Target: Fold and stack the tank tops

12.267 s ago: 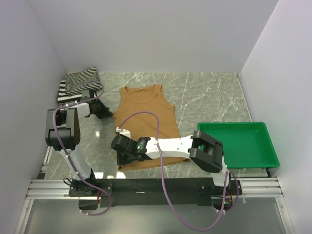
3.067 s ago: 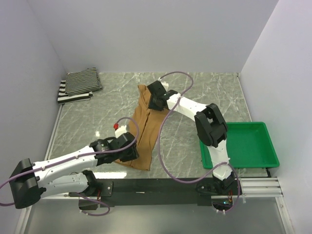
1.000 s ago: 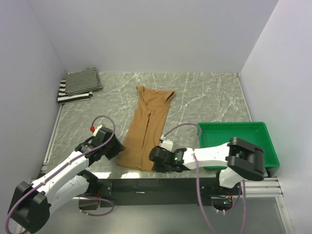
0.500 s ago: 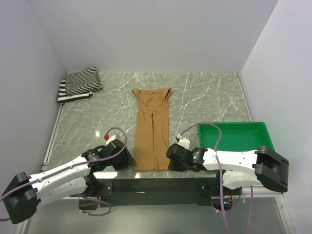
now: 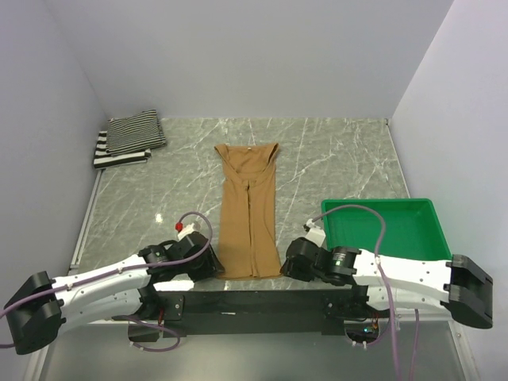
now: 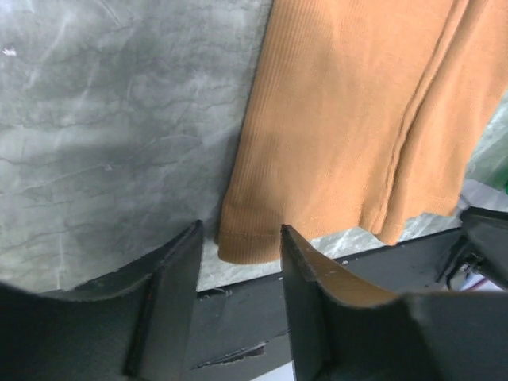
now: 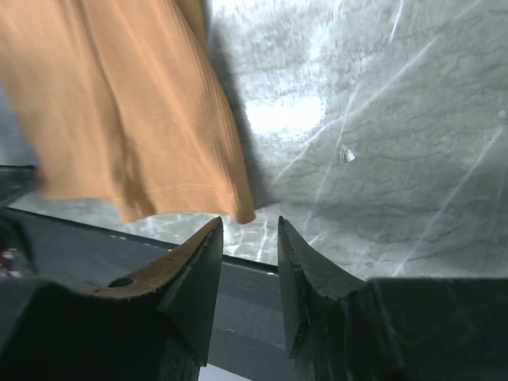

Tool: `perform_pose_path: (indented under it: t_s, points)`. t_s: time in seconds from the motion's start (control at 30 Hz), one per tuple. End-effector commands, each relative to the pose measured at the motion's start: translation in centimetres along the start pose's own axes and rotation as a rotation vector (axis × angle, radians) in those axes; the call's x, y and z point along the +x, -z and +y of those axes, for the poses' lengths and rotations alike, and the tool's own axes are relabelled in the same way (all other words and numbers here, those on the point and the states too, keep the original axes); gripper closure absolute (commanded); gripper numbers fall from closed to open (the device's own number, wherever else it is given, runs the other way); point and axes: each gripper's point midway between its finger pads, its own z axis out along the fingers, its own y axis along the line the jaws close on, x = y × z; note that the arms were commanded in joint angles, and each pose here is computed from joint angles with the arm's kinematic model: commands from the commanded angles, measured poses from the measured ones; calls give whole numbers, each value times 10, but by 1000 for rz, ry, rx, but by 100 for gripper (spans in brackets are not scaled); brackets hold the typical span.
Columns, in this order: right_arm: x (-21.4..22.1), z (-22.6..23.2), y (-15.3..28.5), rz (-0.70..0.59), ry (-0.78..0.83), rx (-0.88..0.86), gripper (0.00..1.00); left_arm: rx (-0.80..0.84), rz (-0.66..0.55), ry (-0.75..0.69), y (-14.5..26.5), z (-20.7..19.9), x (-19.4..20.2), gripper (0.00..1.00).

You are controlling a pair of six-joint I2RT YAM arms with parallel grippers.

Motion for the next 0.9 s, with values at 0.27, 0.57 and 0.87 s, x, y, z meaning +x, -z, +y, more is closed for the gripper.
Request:
perform_pose_path:
  t_s: [0.27,0.57,0.87]
  points:
    - [-6,-2,-10,-47,-48,23,59,-60,-11,-8,-10,10,0,66]
    - [5,5,-24,-16,-37,11,60,-62,8,-28,-13,12,8,79]
    - [20,-6,-32,17,-23,58,68,-32,14,-36,-9,7,11,99]
